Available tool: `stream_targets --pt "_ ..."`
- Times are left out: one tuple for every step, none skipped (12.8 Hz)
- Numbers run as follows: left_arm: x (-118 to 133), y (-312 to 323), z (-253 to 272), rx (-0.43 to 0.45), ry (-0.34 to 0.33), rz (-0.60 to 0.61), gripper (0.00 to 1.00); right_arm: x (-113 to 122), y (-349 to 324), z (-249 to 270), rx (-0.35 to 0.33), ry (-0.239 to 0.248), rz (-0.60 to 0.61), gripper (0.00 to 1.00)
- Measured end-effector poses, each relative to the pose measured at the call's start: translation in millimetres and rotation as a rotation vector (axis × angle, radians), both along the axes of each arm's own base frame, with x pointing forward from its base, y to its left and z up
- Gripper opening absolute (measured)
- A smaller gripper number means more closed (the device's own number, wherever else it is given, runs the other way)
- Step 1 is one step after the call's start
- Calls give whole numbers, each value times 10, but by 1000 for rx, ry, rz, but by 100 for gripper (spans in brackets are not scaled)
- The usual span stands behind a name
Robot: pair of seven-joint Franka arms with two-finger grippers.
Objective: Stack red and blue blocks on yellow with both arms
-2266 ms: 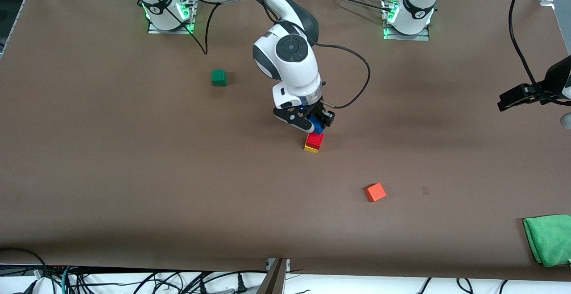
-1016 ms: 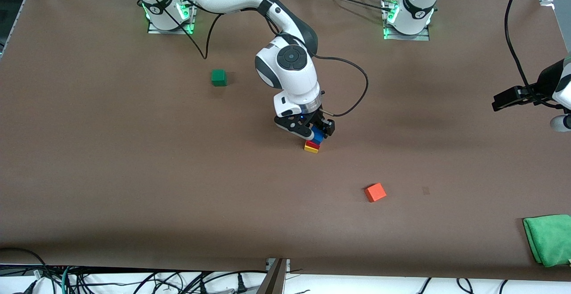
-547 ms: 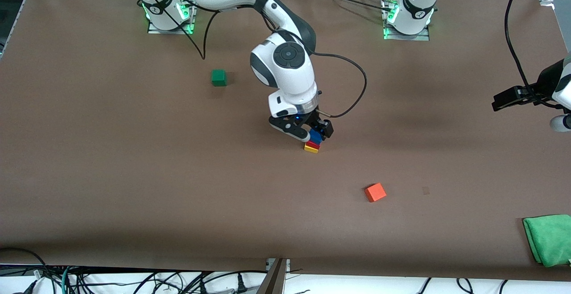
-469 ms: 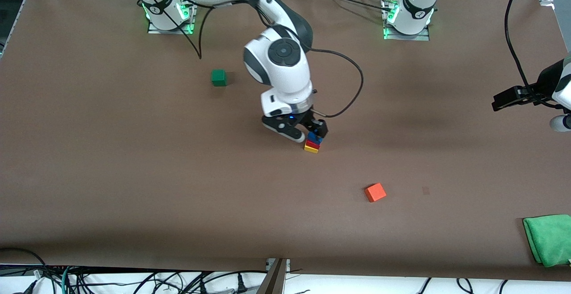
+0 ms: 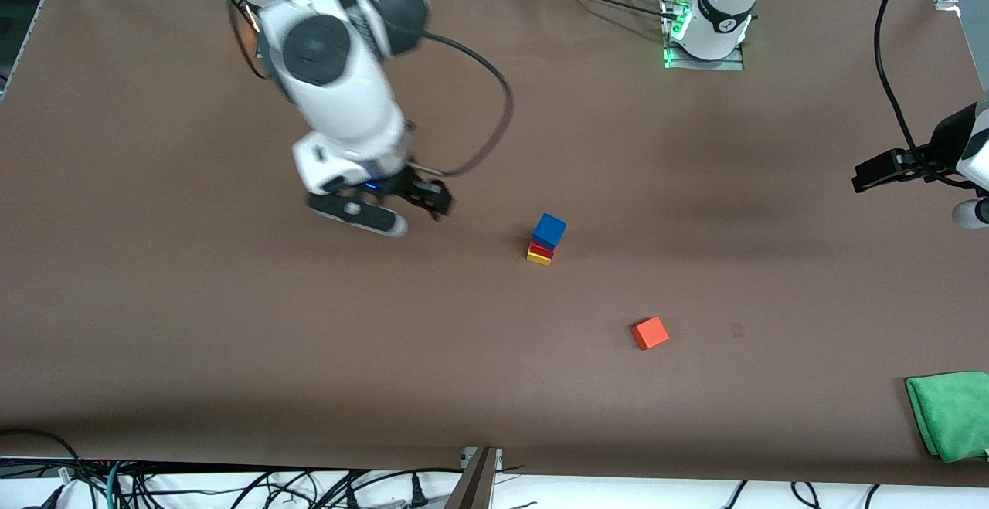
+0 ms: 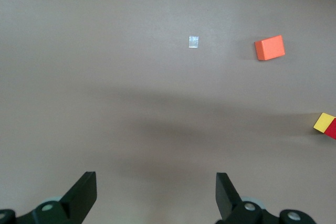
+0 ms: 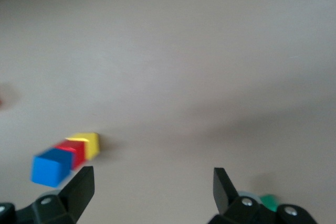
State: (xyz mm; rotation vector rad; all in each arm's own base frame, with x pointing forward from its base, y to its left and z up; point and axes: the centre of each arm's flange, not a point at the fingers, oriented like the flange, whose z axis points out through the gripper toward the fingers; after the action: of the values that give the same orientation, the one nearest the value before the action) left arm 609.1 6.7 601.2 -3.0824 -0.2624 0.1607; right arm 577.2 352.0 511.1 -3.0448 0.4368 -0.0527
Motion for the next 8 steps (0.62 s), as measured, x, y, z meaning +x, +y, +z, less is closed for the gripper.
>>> stream_targets --pt "0 0 -1 0 0 0 100 -138 -286 129 -7 28 38 100" --pt "0 0 -1 0 0 0 100 -280 -531 254 -7 55 70 100" --pt "0 -1 -2 0 0 0 100 -395 -782 383 -2 77 100 100" --pt "0 -2 -2 0 0 0 100 -471 -1057 504 5 94 132 100" --pt "0 -3 -2 0 0 -1 100 -522 -1354 619 15 106 165 100" --pt "0 -4 -2 0 0 -1 100 -564 -1635 714 24 112 195 100" --pt "0 -6 -1 0 0 -1 100 -604 -1869 778 31 111 219 100" --pt "0 -8 -1 0 0 -2 100 -638 -2066 805 36 108 246 100"
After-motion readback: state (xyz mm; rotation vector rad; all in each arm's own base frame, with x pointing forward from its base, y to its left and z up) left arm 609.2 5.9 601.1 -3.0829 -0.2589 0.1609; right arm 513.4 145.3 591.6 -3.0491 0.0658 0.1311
